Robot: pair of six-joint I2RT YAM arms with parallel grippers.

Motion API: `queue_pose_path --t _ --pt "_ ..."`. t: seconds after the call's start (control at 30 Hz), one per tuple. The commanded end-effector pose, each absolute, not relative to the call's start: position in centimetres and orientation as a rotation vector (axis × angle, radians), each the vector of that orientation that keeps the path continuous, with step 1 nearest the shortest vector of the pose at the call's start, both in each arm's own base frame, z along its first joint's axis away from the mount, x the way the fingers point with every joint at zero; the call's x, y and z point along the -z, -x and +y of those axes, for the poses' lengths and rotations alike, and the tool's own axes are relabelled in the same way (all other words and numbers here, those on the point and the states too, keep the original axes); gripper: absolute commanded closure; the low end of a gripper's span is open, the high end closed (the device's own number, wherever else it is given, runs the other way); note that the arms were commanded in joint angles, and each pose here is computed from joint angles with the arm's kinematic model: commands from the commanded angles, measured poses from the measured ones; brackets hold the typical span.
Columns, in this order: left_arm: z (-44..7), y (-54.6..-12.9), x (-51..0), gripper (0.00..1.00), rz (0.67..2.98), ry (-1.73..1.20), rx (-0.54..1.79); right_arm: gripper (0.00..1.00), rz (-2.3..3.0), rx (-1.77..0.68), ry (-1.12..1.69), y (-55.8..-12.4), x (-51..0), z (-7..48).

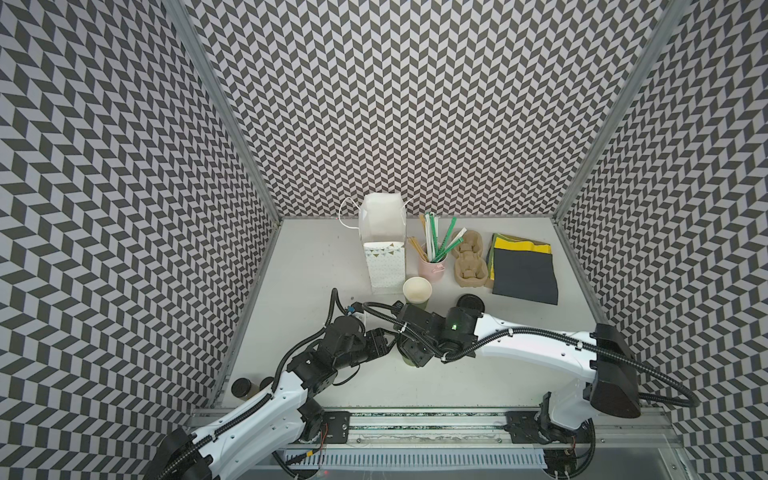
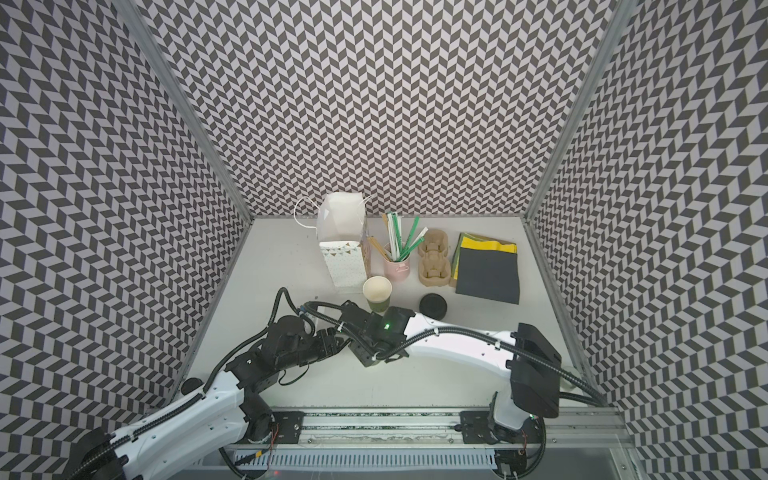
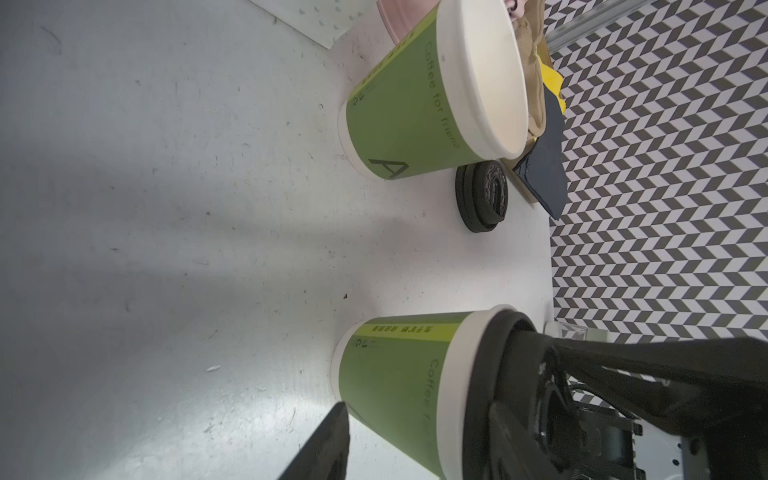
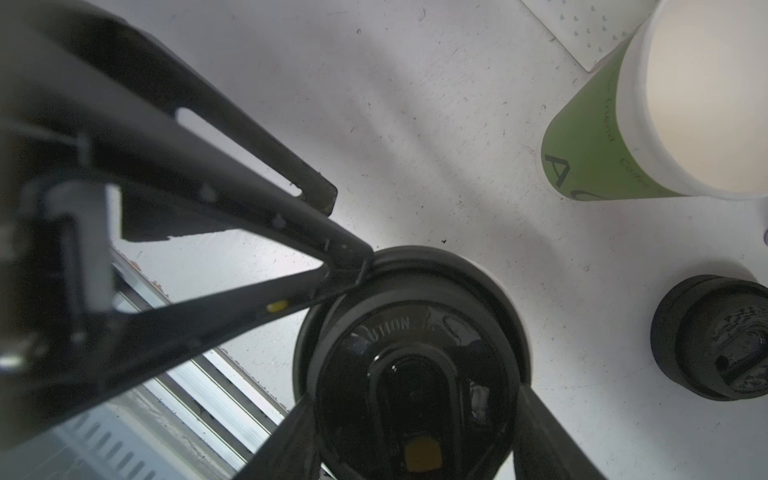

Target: Pack the takeout coffee

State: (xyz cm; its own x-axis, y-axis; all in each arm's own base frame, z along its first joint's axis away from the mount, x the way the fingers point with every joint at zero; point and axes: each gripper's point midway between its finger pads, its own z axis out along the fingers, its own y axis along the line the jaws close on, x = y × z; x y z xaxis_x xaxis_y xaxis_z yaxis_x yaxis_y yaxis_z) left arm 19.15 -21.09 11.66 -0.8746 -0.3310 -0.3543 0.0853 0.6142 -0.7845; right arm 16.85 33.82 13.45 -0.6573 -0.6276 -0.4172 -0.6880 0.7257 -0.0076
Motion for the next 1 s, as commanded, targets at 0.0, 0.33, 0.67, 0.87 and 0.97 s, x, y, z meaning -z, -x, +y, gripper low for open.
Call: queue_pose_path --t 0.0,0.33,0.67,0.87,0.97 --pt "-20.5 -18.5 -10.0 0.48 2.407 0.224 1.172 0.54 2.729 -0.124 1.148 -13.2 -8.6 31.6" --pt "-20.3 -18.5 -10.2 0.42 2.390 0.223 1.171 0.54 2.659 -0.043 1.065 -15.3 -10.7 31.9" --pt "-20.3 -18.6 -11.1 0.36 2.366 0.205 1.178 0.55 2.609 -0.083 1.017 -16.0 -12.8 32.4" --pt "-20.3 -18.7 -11.4 0.33 2.362 0.201 1.172 0.56 2.596 -0.078 1.004 -16.3 -13.0 32.5" --pt "-20.3 -18.6 -11.5 0.31 2.357 0.199 1.176 0.57 2.575 -0.070 0.983 -16.8 -13.4 32.5"
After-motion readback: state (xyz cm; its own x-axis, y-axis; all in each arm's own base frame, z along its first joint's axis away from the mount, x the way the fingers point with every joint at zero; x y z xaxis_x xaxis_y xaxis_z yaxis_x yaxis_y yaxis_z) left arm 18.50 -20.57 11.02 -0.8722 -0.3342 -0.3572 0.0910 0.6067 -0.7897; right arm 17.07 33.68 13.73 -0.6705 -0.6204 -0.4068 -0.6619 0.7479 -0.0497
